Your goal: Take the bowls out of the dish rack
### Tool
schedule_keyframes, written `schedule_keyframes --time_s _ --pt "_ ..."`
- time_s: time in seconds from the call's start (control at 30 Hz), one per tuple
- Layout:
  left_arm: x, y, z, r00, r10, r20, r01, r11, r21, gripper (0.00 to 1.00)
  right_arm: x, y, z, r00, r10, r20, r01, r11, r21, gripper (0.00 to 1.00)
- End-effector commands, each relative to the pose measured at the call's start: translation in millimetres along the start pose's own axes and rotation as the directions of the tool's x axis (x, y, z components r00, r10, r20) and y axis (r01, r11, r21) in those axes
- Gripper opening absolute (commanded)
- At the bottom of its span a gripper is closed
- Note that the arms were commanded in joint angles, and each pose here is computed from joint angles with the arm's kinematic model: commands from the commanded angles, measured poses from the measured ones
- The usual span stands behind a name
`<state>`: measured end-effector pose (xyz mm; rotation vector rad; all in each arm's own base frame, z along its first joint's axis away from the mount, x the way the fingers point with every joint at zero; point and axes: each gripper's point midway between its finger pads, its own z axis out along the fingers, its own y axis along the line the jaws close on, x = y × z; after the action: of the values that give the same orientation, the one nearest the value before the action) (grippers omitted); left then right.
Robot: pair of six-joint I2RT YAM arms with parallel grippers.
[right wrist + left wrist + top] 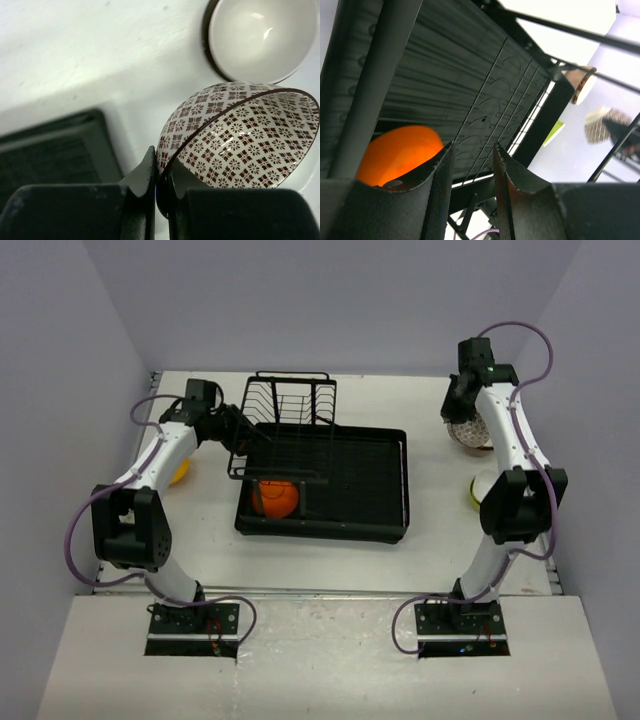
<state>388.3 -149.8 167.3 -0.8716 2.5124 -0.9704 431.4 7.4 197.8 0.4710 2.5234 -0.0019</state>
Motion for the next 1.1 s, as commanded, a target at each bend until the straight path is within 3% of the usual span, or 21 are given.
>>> schedule_keyframes --time_s 0.0,0.03,0.4,1.0,1.07 --pt "5.6 -1.5 -14.9 0.998 0.053 0.02 -0.053 0.998 0.022 0.38 -40.2 -41.8 6.8 0.995 -0.056 0.084 0.032 0.964 0.264 0.0" --pt "8.4 2.0 -14.0 0.998 0.054 0.013 -0.054 0.998 0.015 0.38 -42.2 -52.3 10.3 0.995 -0.06 0.075 0.033 0.944 0.327 0.0" --pt "14.5 9.3 -15.5 0.998 0.065 0.005 -0.065 0.998 0.007 0.37 -55.6 -87.6 79.8 1.0 -0.02 0.019 0.009 0.885 0.465 0.0" --pt "7.6 13.3 -14.5 0.997 0.071 0.012 -0.07 0.997 -0.044 0.36 -55.3 -79.1 133.0 0.999 -0.007 -0.039 0.021 0.922 0.386 0.0" --pt "9.8 16.5 -14.5 0.997 0.07 0.01 -0.07 0.996 -0.052 0.36 -54.6 -78.8 136.8 0.999 -0.007 -0.042 0.023 0.922 0.386 0.1"
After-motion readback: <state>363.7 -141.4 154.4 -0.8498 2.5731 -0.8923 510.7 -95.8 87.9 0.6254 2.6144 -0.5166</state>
